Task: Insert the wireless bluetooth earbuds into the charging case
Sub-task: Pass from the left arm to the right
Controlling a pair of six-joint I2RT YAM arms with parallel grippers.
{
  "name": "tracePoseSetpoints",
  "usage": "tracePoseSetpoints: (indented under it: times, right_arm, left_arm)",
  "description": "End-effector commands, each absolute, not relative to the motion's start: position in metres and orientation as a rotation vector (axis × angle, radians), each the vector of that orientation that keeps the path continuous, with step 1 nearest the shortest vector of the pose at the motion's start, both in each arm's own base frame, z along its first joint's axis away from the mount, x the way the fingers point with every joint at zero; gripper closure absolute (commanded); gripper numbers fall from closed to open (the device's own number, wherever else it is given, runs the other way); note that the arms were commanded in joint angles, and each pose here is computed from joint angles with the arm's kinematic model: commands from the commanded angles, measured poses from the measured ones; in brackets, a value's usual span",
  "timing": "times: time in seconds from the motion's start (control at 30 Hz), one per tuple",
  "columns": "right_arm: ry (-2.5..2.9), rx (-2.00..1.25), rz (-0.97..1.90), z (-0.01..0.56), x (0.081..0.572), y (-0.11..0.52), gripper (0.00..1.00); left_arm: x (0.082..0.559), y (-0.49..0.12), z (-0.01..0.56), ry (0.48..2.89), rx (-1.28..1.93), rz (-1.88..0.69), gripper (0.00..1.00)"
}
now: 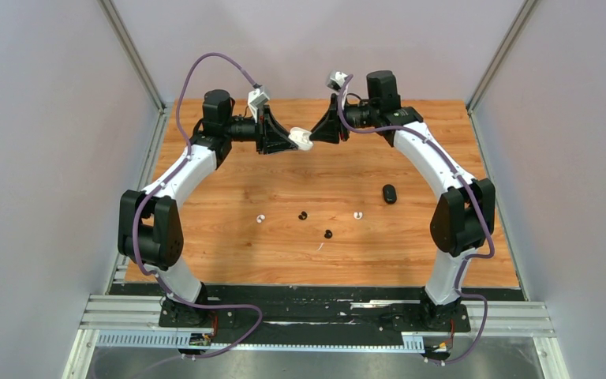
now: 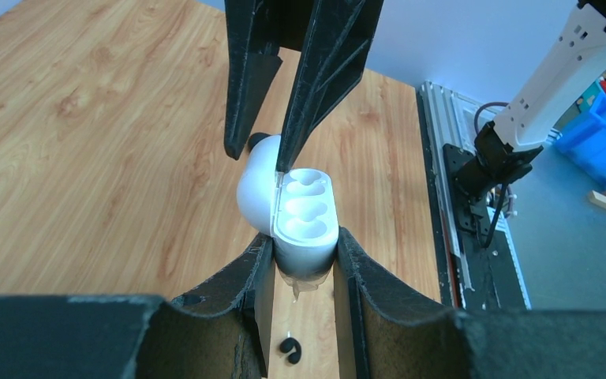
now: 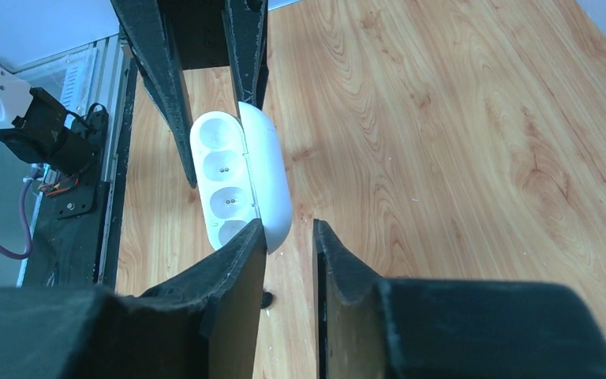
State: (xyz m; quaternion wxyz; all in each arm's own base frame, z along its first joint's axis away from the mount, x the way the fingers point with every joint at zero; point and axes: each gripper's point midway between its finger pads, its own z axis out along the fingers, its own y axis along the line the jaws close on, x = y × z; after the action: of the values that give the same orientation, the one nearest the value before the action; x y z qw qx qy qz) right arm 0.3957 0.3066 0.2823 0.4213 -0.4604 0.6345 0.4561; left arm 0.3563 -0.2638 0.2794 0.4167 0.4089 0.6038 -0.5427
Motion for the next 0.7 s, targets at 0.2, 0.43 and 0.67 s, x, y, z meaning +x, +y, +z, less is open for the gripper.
tracePoseSetpoints:
  times: [0.2, 0.43, 0.67]
  right_arm:
    - [1.512, -1.178, 1.176, 0.307, 0.384, 0.308, 0.95]
    - [1.475, -1.198, 1.077, 0.313, 0.389, 0.312, 1.00]
    - [1.419, -1.268, 0.878, 0.313, 0.404, 0.306, 1.00]
  left_arm:
    - [0.354, -0.263, 0.288, 1.464, 1.050, -1.335, 1.00]
    - [0.372, -0.257, 0.274, 1.599, 0.919, -1.235, 0.52]
    - [0.362, -0.244, 0.278, 1.663, 0.939, -1.164, 0.31]
